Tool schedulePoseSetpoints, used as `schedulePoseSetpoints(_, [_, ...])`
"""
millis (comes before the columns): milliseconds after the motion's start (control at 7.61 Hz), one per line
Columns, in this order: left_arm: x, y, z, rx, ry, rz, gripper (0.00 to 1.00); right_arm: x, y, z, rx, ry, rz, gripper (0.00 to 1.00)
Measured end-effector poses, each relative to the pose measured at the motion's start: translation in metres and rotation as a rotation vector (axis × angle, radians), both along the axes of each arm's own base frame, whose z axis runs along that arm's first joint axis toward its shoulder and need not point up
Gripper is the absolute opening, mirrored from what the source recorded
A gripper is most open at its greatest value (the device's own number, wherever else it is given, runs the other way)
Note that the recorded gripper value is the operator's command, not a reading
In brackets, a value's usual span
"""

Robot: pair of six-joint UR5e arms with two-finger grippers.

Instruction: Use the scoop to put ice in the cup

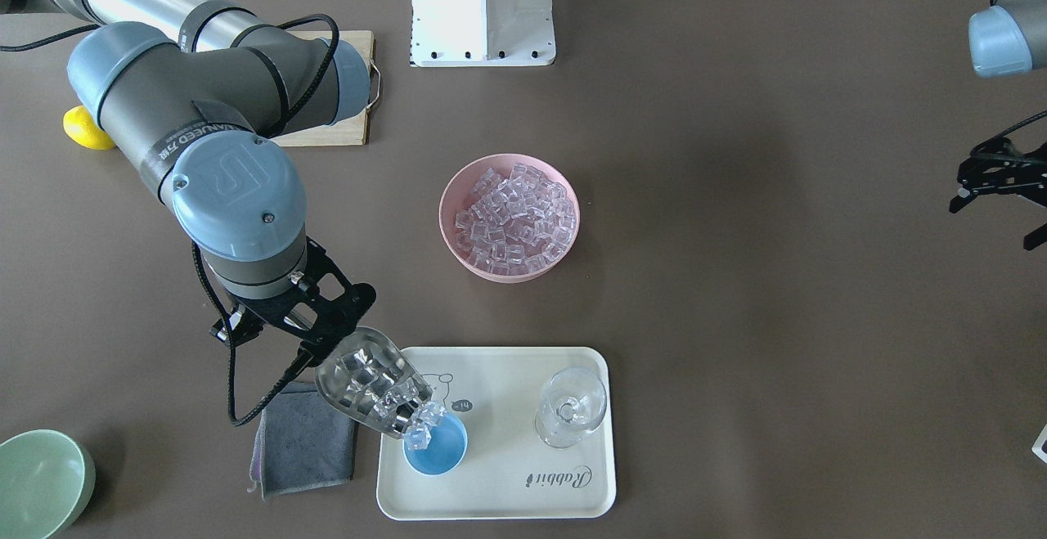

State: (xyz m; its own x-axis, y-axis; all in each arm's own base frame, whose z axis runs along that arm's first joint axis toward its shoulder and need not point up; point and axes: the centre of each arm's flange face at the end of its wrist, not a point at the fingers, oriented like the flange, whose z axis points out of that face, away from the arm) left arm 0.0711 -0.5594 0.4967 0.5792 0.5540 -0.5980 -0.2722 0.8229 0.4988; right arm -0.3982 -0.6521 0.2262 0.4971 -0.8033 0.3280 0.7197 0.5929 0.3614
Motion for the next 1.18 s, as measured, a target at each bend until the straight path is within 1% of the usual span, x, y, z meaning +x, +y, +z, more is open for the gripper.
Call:
schedulePoseSetpoints(131, [-0.037, 0.011, 0.028, -0.06, 0.012, -0.052, 0.99, 0.001, -0.003, 0.0, 0.004, 0.009, -0.005, 0.0])
schedulePoseSetpoints(394, [-0.09, 0.032, 0.065, -0.135, 0.018, -0.14, 0.99, -0.001, -0.012, -0.009, 0.006, 0.034, -0.016, 0.0])
schedulePoseSetpoints(526, [-0.101, 0.041, 0.087, -0.18, 0.008, -0.161, 0.99, -0.001, -0.015, -0.014, 0.009, 0.05, -0.022, 0.0])
schedulePoseSetpoints(657, [-0.108, 0.046, 0.119, -0.241, -0.018, -0.178, 0.99, -0.001, -0.017, -0.017, 0.014, 0.07, -0.039, 0.0])
schedulePoseSetpoints(789, [-0.112, 0.045, 0.142, -0.282, -0.053, -0.192, 0.99, -0.001, -0.019, -0.019, 0.021, 0.087, -0.05, 0.0])
schedulePoseSetpoints(920, [-0.117, 0.043, 0.153, -0.298, -0.078, -0.204, 0.99, -0.002, -0.023, -0.021, 0.028, 0.101, -0.059, 0.0])
schedulePoseSetpoints(1183, [-0.134, 0.047, 0.161, -0.313, -0.089, -0.238, 0.99, -0.003, -0.027, -0.024, 0.036, 0.122, -0.068, 0.0])
